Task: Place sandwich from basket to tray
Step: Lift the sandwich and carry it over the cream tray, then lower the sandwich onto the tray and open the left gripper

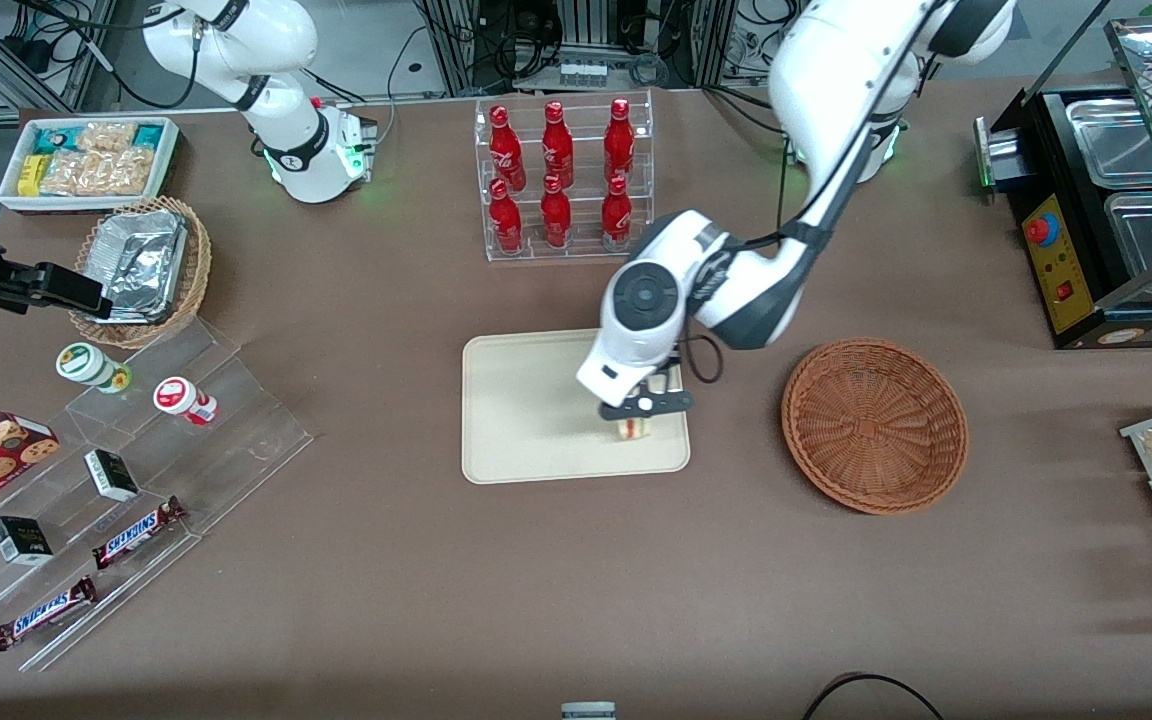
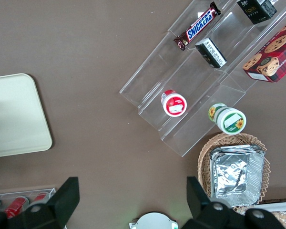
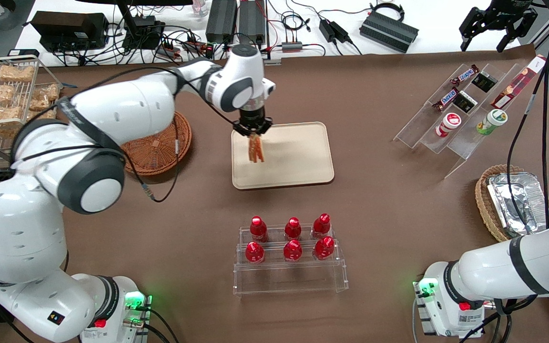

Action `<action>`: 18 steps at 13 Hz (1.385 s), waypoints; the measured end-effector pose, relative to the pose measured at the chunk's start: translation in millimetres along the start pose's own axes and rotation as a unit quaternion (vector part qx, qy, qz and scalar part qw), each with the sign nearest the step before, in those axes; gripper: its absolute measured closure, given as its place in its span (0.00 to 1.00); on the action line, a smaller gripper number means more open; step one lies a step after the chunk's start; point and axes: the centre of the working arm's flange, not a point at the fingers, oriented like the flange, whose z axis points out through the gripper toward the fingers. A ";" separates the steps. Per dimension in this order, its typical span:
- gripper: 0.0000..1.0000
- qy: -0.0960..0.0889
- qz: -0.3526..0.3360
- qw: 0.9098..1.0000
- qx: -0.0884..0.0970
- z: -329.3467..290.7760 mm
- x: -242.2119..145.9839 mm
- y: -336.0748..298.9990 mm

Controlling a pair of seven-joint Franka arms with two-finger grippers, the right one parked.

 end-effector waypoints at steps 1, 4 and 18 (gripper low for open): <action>0.85 0.001 -0.002 1.000 -0.003 5.5 -5.9 16.3; 0.85 0.002 -0.004 1.000 -0.008 23.7 -12.4 47.4; 0.79 0.018 -0.045 0.999 -0.010 58.6 1.6 64.1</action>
